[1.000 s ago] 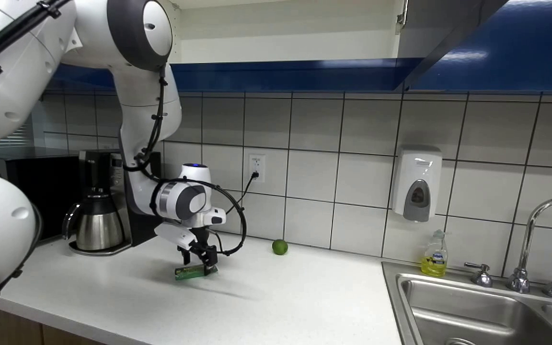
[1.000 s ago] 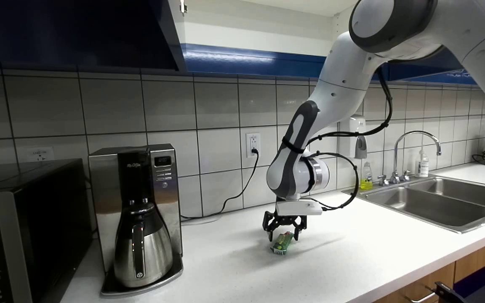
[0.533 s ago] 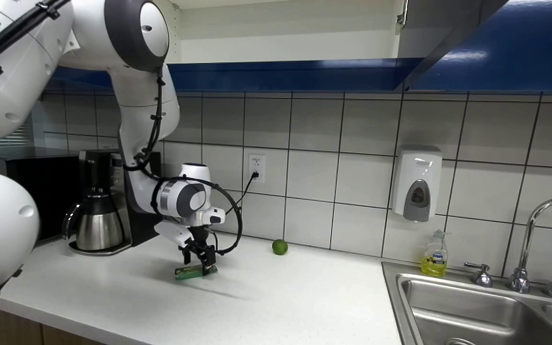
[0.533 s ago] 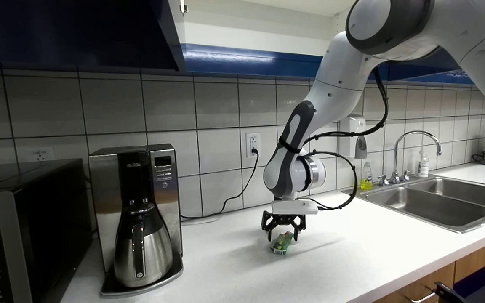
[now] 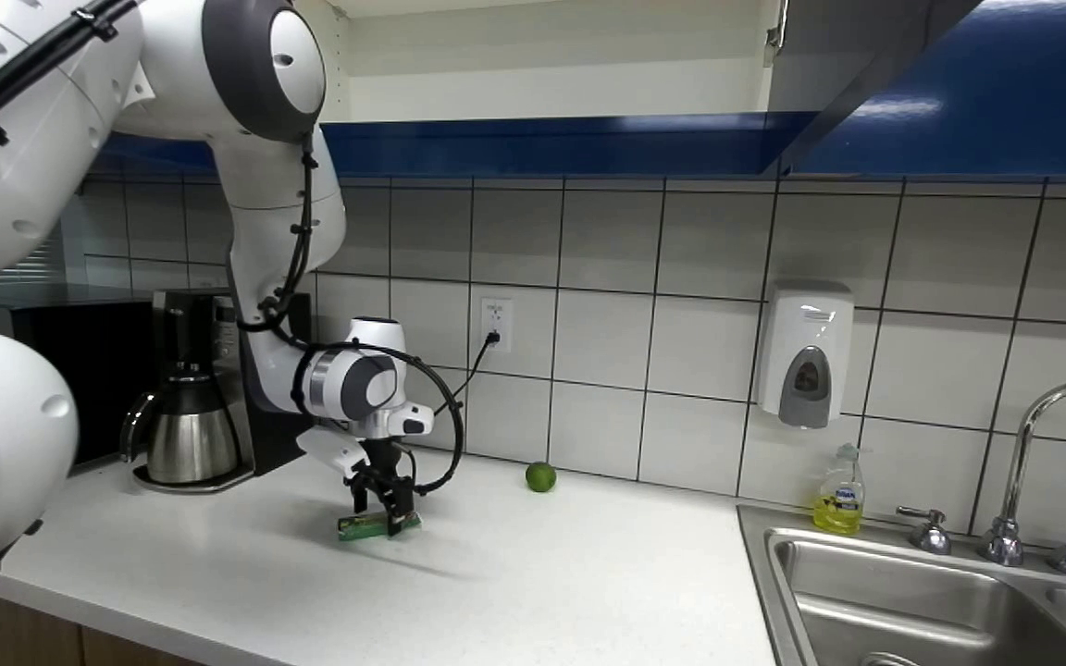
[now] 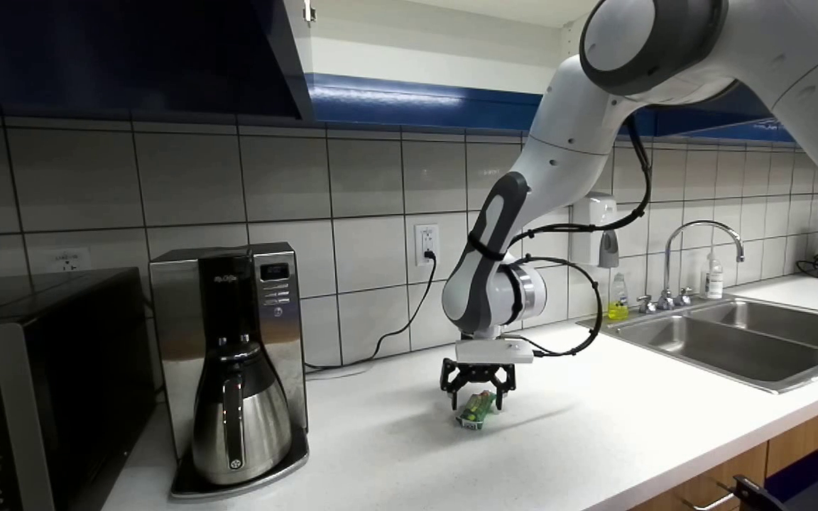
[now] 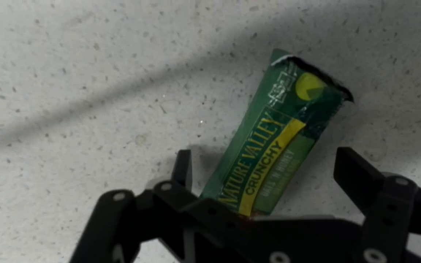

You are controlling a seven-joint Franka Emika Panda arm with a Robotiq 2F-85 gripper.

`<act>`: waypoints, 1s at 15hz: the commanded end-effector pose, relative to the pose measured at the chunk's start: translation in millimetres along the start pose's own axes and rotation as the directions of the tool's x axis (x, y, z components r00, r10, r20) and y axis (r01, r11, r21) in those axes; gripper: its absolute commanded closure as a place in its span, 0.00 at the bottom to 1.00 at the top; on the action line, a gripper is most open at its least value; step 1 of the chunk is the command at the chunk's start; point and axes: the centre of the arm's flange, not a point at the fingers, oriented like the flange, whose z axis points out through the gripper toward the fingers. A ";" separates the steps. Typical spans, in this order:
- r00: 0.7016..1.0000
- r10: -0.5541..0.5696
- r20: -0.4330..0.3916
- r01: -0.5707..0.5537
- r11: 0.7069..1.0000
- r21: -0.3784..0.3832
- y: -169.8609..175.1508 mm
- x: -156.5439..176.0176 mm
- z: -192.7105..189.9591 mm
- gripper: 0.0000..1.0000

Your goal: Put the green packet in the top cabinet

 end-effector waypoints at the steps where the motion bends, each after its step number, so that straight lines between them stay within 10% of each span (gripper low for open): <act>1: 1.000 0.023 0.018 -0.022 1.000 -0.013 -5.8 4.1 1.1 0.26; 10: 1.000 0.003 0.012 -0.003 1.000 -0.019 -8.2 5.1 3.1 0.83; 15: 1.000 -0.005 0.009 0.005 1.000 -0.017 -7.3 4.9 0.0 0.84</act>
